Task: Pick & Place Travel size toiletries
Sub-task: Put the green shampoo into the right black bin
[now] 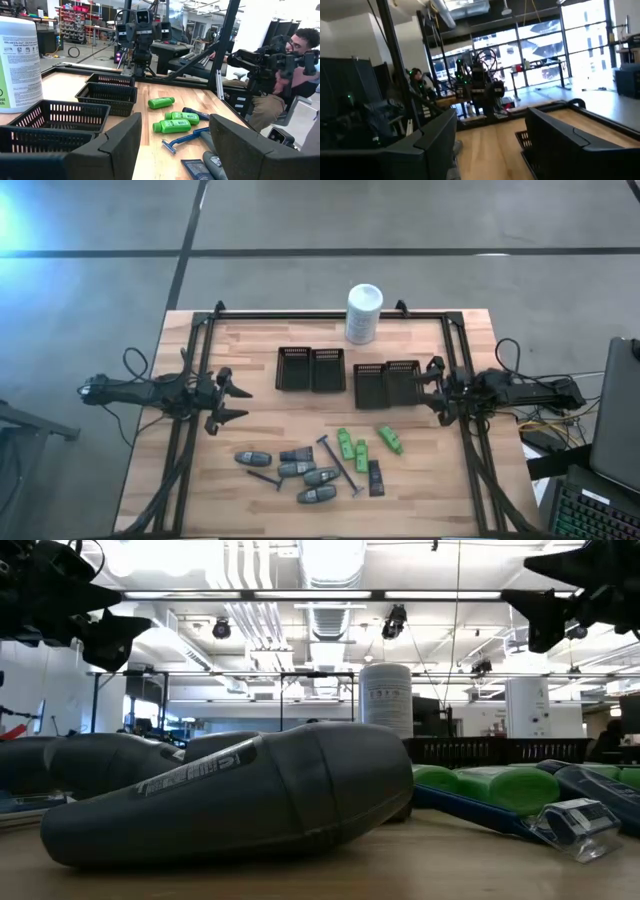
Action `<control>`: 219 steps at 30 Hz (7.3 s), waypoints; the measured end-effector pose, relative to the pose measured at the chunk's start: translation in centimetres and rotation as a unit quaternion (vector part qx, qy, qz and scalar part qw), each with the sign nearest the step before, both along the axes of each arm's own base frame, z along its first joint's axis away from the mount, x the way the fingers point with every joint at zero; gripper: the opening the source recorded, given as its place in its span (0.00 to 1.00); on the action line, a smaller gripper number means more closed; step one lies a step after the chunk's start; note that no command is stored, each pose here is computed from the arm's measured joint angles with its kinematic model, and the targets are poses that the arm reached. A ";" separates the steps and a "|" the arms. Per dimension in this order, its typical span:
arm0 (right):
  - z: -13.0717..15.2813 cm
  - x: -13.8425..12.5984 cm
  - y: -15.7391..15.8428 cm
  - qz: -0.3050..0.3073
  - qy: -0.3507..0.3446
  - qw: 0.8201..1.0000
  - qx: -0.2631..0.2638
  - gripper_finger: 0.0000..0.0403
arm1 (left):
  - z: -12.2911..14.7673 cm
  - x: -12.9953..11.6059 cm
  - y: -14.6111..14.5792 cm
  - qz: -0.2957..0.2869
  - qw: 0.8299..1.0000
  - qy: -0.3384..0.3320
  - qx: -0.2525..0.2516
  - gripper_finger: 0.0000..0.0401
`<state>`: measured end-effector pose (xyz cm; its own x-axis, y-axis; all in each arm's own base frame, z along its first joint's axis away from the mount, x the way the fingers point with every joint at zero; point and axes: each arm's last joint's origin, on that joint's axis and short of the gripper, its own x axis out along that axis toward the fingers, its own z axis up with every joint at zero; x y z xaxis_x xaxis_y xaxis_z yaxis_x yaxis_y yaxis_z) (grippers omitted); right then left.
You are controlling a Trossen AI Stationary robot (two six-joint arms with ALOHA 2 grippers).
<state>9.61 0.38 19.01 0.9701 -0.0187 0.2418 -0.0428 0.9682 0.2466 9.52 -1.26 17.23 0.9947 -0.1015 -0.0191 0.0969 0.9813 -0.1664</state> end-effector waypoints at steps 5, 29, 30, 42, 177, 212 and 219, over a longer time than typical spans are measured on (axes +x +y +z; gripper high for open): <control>1.1 -0.3 0.1 0.062 -0.058 0.986 0.141 0.55 | 0.0 0.0 0.0 0.000 1.000 0.000 0.000 0.59; 1.1 2.6 3.2 0.215 0.029 0.836 0.504 0.70 | 0.0 0.0 0.0 0.000 1.000 0.000 0.000 0.59; 1.0 2.9 3.3 0.213 0.040 0.830 0.515 0.70 | 0.0 0.0 0.0 0.000 1.000 0.000 0.000 0.59; 0.8 6.1 6.6 -0.026 0.511 0.668 0.540 0.60 | 0.0 0.0 0.0 0.000 1.000 0.000 0.000 0.59; -1.1 21.6 8.9 -0.119 0.660 0.616 0.414 0.75 | -0.2 0.1 0.1 0.018 1.000 0.014 -0.019 0.59; 7.1 12.5 1.1 -0.388 0.574 0.617 0.374 0.22 | -0.2 0.2 0.5 0.101 0.914 0.016 -0.393 0.59; 4.8 10.1 -3.8 -0.377 0.557 0.620 0.405 0.29 | -0.3 0.2 0.3 0.064 0.926 0.037 -0.371 0.59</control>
<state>19.68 -3.44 23.82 0.1686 -0.2461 -0.9545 0.9797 0.1486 0.1347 9.70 -0.97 16.96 0.9982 0.0053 -0.0593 -0.0508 0.5975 -0.8003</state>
